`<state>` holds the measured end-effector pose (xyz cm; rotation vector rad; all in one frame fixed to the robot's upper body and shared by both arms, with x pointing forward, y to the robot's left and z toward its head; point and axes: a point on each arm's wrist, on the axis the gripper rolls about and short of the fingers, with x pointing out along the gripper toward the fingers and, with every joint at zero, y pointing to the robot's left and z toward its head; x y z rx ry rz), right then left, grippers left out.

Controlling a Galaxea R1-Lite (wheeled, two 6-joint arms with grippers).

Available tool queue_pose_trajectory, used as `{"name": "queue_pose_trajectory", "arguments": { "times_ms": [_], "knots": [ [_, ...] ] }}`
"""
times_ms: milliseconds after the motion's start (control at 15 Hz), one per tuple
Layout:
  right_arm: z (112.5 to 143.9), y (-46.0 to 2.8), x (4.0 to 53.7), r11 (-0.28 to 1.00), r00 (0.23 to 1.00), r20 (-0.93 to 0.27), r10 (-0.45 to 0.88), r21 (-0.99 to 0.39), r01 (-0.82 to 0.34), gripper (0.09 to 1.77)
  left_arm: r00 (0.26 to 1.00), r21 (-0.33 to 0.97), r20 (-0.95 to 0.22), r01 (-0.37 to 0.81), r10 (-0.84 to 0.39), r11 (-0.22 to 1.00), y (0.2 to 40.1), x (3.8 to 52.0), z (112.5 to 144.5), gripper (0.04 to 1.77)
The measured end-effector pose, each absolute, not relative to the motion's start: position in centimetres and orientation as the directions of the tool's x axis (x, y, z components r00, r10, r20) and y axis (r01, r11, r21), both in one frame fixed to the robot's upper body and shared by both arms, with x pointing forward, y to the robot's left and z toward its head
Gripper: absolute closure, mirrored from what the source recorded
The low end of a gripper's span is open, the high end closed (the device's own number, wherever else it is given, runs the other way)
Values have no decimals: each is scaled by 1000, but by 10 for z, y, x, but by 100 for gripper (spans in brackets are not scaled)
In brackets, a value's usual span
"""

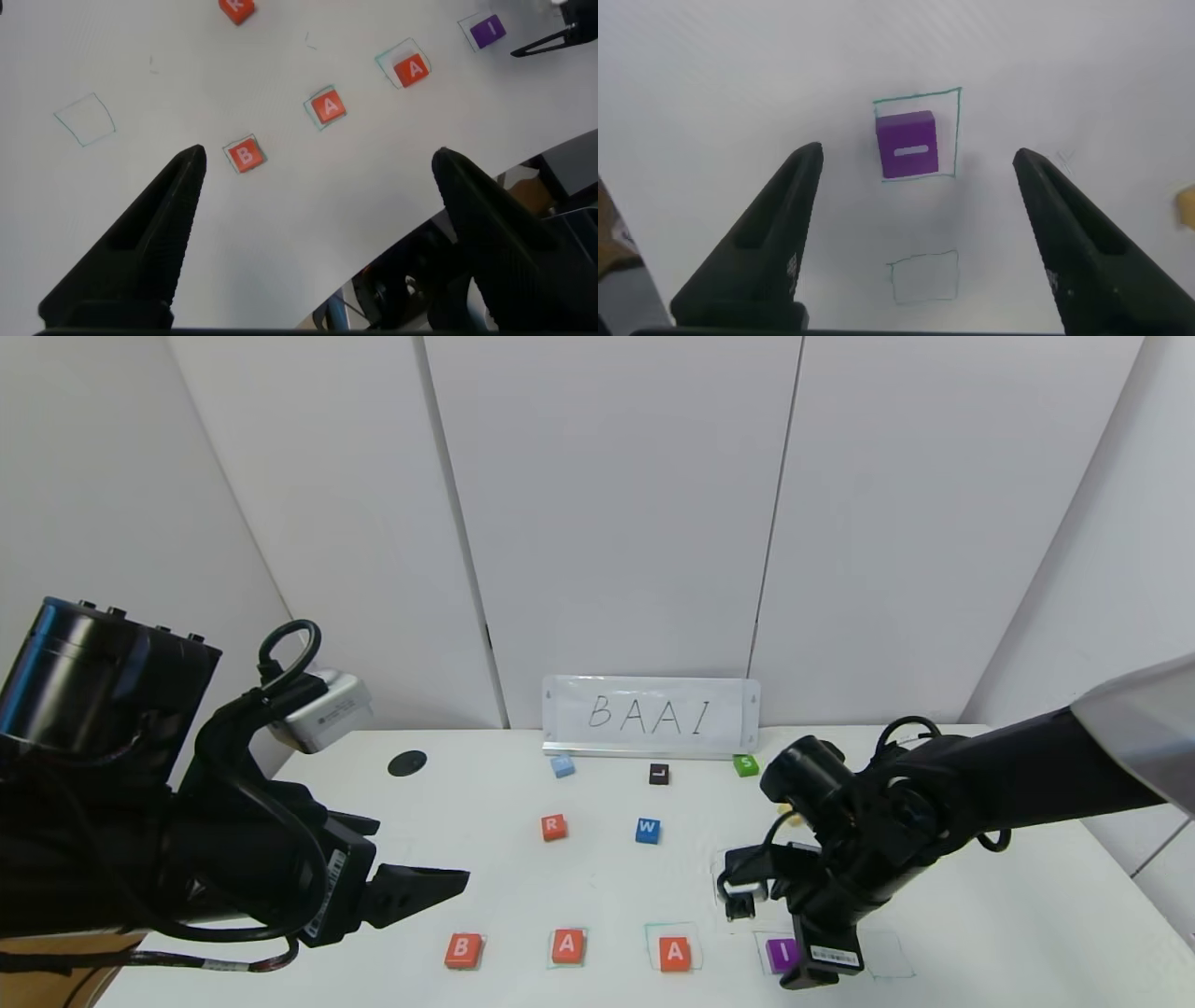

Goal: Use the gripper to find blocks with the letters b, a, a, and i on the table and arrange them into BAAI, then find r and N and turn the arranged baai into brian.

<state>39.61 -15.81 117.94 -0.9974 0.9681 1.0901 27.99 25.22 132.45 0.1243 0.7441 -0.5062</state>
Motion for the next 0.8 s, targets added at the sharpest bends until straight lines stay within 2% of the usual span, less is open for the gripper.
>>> {"name": "queue_pose_trajectory", "arguments": {
  "times_ms": [333, 533, 667, 733, 800],
  "knots": [
    [1216, -174, 391, 532, 298, -923, 244, -130, -837, 27, 657, -62, -640, 473, -399, 879, 254, 280, 1329, 9],
    [1243, -194, 383, 692, 372, -893, 254, -101, -715, 23, 683, -64, -641, 407, -350, 911, 267, 284, 1329, 9],
    [1262, -215, 380, 765, 438, -863, 252, -100, -637, 21, 706, -68, -643, 334, -297, 940, 282, 289, 1328, 9],
    [1271, -225, 382, 795, 487, -836, 251, -109, -597, 21, 716, -69, -645, 293, -267, 954, 291, 291, 1327, 9],
    [1282, -231, 386, 833, 567, -780, 265, -111, -542, 20, 727, -69, -646, 251, -235, 966, 299, 291, 1327, 9]
  ]
}}
